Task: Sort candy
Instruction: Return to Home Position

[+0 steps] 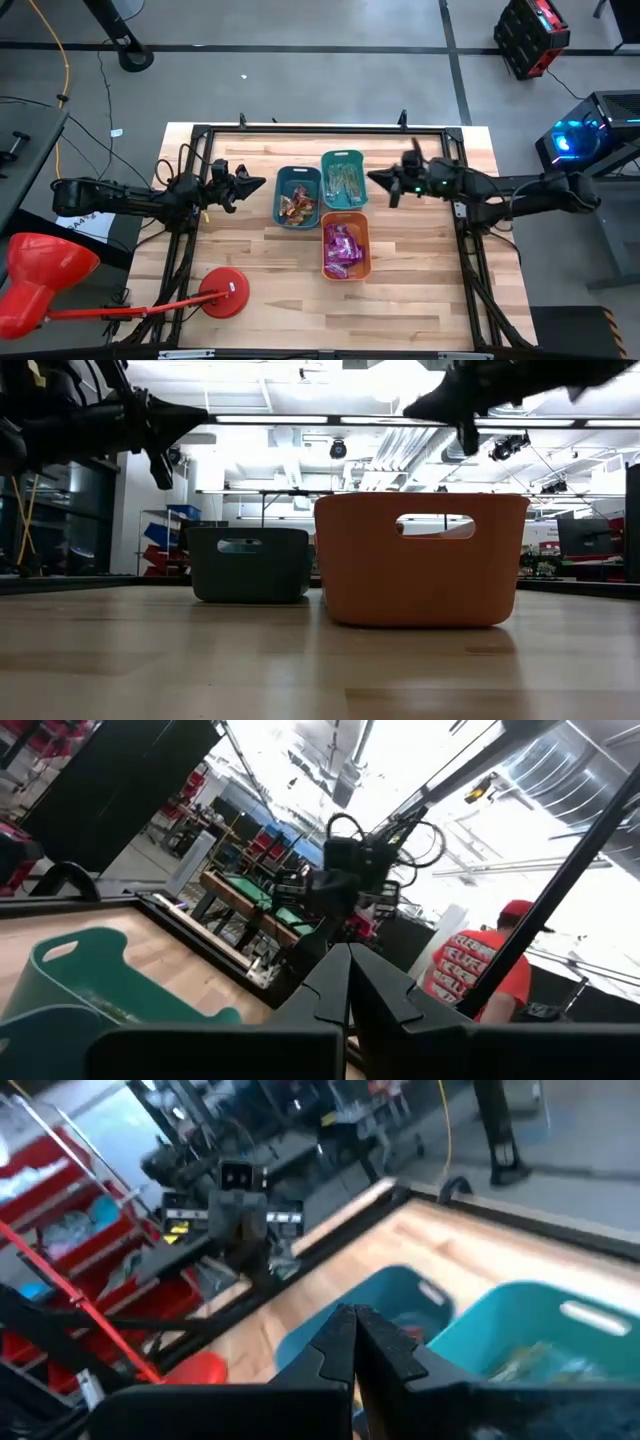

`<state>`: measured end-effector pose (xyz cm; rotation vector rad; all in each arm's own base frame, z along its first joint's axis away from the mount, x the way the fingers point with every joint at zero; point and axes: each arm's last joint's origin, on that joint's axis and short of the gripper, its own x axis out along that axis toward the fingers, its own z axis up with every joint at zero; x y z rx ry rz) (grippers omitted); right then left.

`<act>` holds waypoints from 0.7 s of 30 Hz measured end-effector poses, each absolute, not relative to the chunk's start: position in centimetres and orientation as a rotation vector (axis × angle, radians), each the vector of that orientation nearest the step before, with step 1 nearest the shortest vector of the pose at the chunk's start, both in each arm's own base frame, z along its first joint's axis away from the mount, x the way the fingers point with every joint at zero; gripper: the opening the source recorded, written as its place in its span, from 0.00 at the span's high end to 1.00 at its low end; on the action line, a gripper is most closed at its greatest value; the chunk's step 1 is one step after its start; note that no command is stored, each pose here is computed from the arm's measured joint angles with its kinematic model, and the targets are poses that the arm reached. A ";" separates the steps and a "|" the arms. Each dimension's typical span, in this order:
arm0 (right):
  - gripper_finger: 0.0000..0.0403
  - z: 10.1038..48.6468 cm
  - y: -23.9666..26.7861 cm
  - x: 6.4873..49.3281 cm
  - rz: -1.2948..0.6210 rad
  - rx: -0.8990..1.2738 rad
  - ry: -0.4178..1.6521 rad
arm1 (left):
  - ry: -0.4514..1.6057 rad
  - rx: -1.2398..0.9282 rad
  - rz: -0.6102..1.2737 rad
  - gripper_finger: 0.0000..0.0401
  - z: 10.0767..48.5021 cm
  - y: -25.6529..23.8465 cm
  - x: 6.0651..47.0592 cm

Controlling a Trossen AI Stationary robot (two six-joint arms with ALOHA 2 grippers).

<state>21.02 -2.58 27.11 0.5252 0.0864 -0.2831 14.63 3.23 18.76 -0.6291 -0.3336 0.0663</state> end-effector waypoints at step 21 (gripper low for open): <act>1.00 14.3 -2.5 13.8 -0.126 0.315 0.198 | -0.286 -0.638 0.084 1.00 19.0 2.9 13.0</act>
